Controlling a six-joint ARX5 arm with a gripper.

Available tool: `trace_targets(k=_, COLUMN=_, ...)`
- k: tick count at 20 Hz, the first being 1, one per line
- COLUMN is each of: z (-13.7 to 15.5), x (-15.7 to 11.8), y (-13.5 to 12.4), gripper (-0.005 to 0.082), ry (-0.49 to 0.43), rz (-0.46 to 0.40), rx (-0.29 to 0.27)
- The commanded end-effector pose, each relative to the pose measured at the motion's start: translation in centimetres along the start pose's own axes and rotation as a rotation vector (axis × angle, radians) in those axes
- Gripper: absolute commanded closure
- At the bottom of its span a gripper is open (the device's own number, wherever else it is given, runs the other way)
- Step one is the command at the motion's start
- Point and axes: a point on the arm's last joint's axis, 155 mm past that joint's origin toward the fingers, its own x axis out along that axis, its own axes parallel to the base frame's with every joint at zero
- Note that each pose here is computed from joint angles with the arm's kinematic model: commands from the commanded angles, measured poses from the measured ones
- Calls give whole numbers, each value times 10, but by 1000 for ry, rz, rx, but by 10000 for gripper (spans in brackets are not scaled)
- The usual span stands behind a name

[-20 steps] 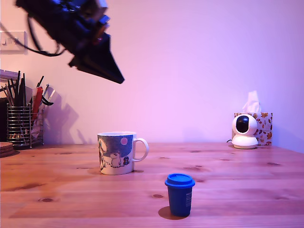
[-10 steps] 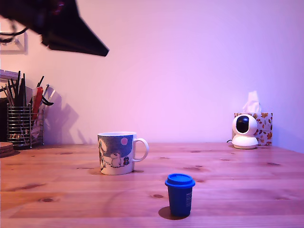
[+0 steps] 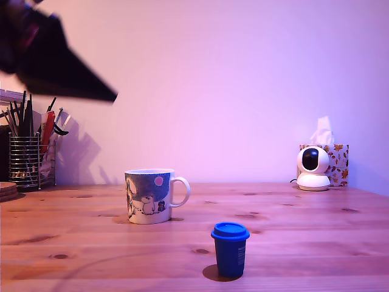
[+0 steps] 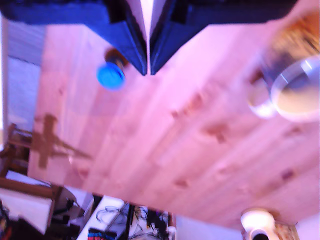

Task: Pick up the coffee capsules on the table and drop them inside the coffee cup

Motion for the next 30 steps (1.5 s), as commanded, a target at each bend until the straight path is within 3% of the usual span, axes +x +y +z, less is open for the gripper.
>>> trace_targets(k=1, z=-18, x=3, y=-6, gripper=792, ry=27, rz=-17, rx=-16)
trace_targets(k=5, z=-45, x=6, y=-21, gripper=792, ry=132, rz=-54, rx=23)
trace_targets(k=6, z=-51, x=7, y=-26, gripper=792, ry=158, rz=-67, rx=76)
trace_targets(k=7, z=-57, x=9, y=-29, gripper=792, ry=183, rz=-77, rx=79)
trace_targets(k=9, z=-73, x=12, y=-34, gripper=792, ry=247, rz=-97, rx=143)
trace_targets(k=13, z=-95, x=19, y=-37, gripper=792, ry=339, rz=-106, rx=180)
trace_targets(k=24, z=-98, x=23, y=-37, gripper=783, ry=354, rz=-102, rx=209)
trace_targets(k=26, z=-94, x=24, y=-35, gripper=681, ry=338, rz=-95, rx=219)
trace_targets(k=30, z=-82, x=29, y=-28, gripper=358, ry=294, rz=-63, rx=254)
